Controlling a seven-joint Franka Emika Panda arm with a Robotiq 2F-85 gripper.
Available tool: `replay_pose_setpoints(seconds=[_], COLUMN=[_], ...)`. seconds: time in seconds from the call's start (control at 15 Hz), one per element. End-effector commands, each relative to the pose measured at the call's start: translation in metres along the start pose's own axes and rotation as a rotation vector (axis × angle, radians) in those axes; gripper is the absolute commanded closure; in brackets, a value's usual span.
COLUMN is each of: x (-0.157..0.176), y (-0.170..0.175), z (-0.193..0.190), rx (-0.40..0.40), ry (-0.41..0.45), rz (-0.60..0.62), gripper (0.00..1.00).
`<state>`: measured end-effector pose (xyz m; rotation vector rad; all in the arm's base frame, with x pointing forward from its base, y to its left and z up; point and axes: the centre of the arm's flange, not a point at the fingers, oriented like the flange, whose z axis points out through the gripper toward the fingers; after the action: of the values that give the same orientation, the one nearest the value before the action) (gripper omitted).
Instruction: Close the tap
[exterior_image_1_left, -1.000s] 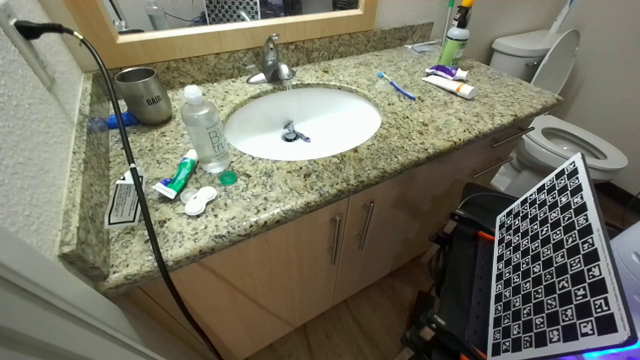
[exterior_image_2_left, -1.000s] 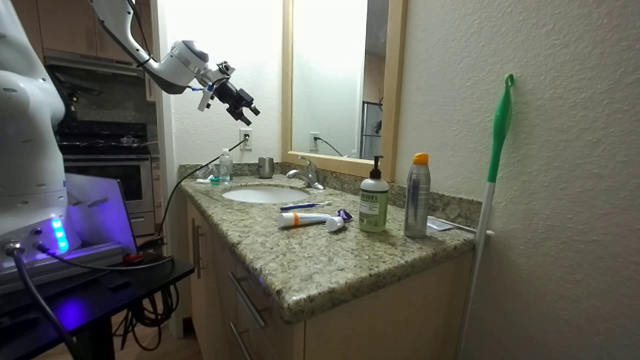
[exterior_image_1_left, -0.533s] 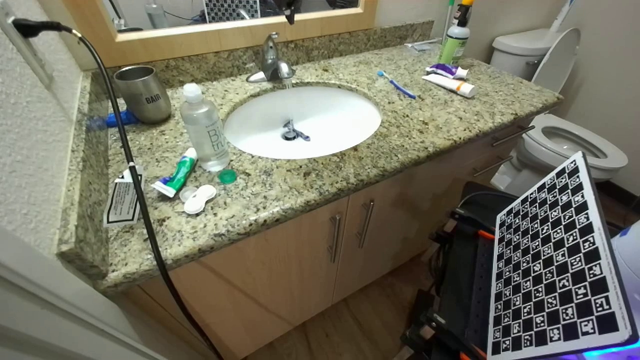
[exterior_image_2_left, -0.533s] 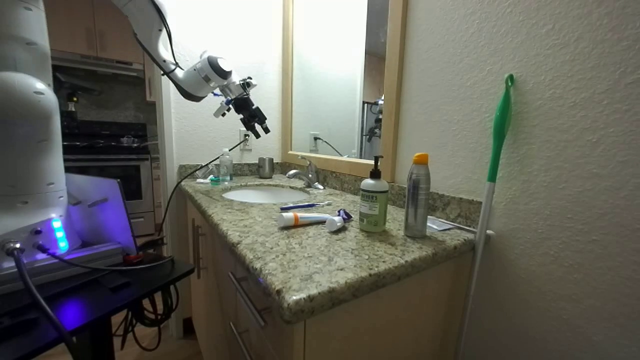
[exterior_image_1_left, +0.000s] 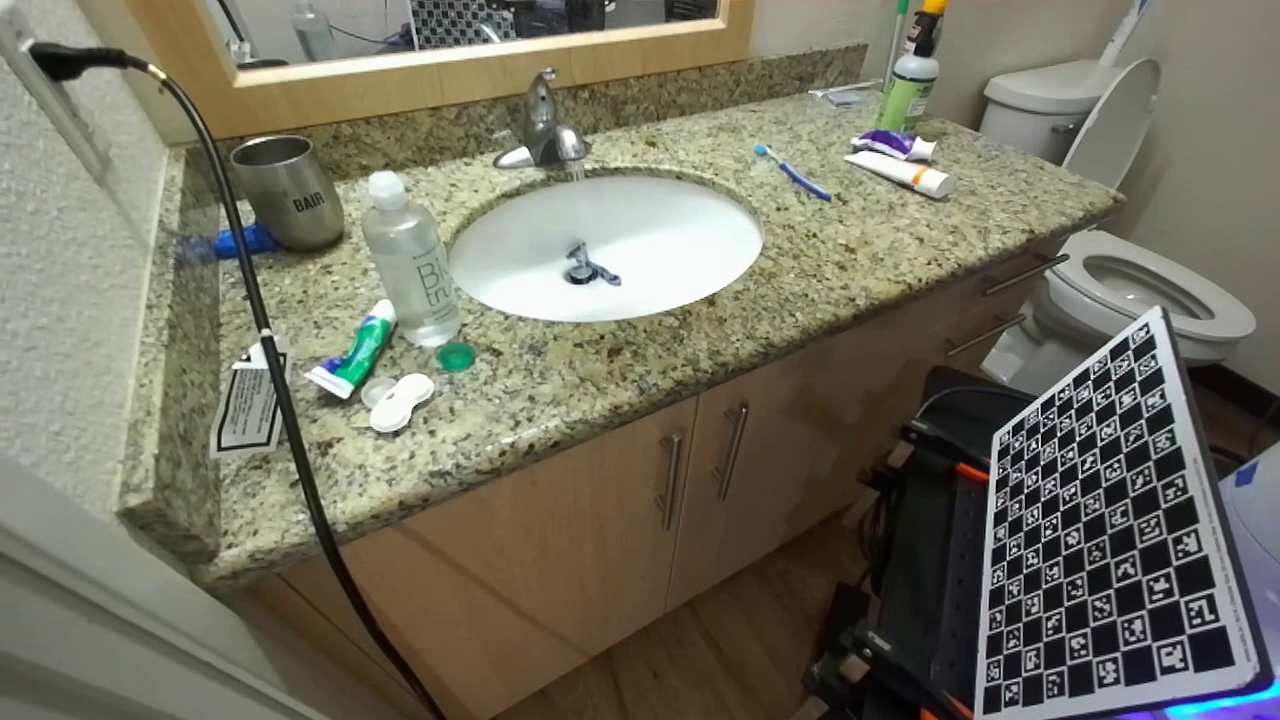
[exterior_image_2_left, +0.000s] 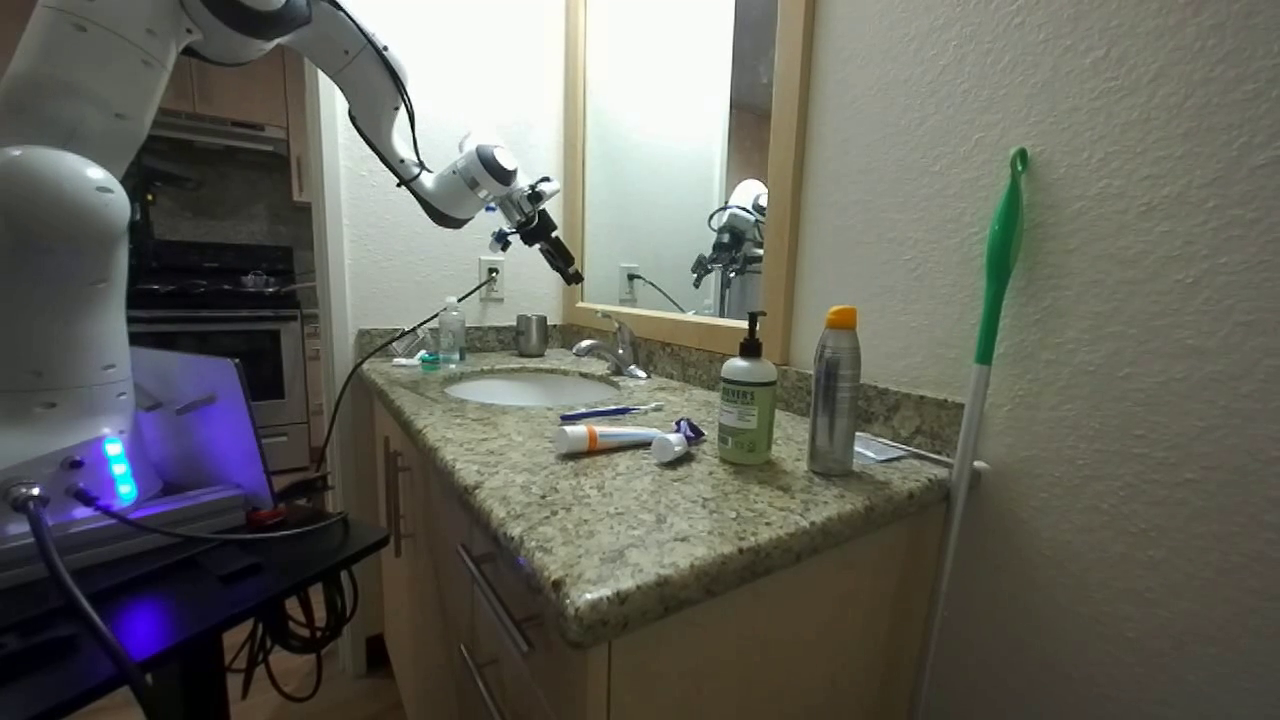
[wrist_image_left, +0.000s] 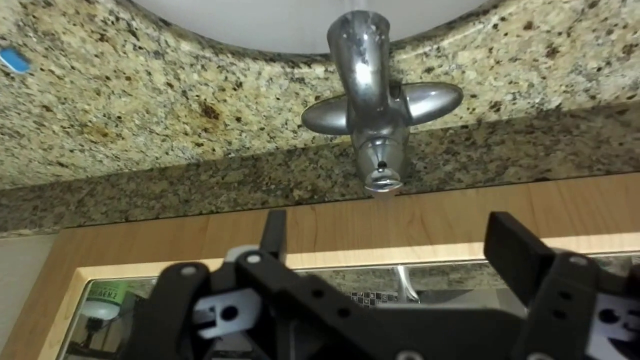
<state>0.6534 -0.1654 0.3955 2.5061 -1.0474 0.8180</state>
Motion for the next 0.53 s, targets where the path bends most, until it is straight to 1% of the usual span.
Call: replay_pose_setpoints(seconds=[0.0,0.07,0.13,0.27,0.33,0.47], x=[-0.001,0.003,0.010,0.022,0.011,0.011], y=[-0.002,-0.004,-0.006,0.000,0.009,0.009], z=[0.007,0.019,0.033,0.055,0.024,0.035], rx=[-0.033,-0.071,-0.102,-0.153,-0.095,-0.107], ry=[0.017,0.040,0.085,0.113,0.078,0.079], rz=[0.002,0.043,0.088,0.144,0.104,0.112], gripper=[0.00,0.00,0.00,0.00,0.00,0.00])
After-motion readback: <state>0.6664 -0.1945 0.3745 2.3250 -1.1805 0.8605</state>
